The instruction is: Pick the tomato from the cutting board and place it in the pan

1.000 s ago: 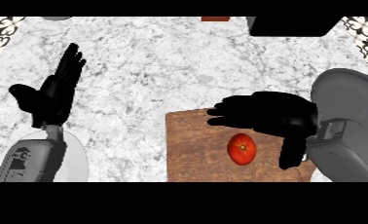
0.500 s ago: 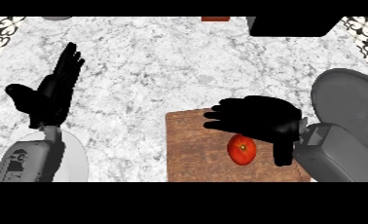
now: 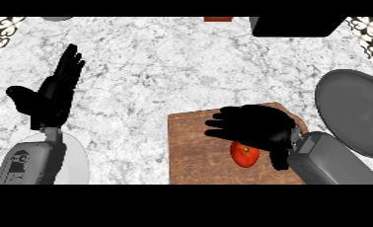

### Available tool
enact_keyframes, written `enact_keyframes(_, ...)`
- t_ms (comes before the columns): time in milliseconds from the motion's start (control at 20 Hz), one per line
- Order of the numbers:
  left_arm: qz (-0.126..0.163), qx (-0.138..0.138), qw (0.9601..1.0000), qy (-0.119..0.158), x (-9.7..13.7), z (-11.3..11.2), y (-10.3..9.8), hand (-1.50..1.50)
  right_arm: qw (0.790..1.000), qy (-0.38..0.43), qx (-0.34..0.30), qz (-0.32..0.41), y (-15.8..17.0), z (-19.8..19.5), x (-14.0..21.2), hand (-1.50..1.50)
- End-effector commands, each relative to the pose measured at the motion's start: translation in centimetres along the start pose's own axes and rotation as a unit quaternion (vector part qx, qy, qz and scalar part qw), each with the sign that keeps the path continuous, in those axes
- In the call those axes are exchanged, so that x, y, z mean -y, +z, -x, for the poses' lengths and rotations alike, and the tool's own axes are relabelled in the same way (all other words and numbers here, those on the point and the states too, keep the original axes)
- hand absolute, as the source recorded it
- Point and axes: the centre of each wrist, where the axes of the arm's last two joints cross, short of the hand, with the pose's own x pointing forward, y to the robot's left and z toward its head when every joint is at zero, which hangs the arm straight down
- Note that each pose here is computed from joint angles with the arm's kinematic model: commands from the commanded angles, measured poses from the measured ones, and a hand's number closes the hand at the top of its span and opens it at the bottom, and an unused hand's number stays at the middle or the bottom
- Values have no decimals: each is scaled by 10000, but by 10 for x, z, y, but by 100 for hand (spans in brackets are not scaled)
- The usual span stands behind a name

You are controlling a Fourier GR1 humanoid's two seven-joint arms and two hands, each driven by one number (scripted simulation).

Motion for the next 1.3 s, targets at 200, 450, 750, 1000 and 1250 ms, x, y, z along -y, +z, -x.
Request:
enact_keyframes(200, -6, -45, 10000, -56, -10, 8, -7, 0, 9990, 183, -11, -417, -17, -7, -13, -150)
enact_keyframes(450, 56, -25, 10000, -12, 11, 1, -11, 0, 9983, 106, -39, -565, -32, 18, -20, -150)
enact_keyframes(750, 5, 18, 10000, -74, -1, 6, 3, 0, 9951, 372, 689, -608, -38, 4, -38, 150)
enact_keyframes(1000, 72, 26, 10000, -51, -1, 2, 12, 0, 9956, 382, 724, -449, -38, 20, -24, 150)
enact_keyframes(1250, -49, 34, 10000, -50, 0, -12, -6, 0, 9973, 258, 657, 189, -22, 19, -24, 150)
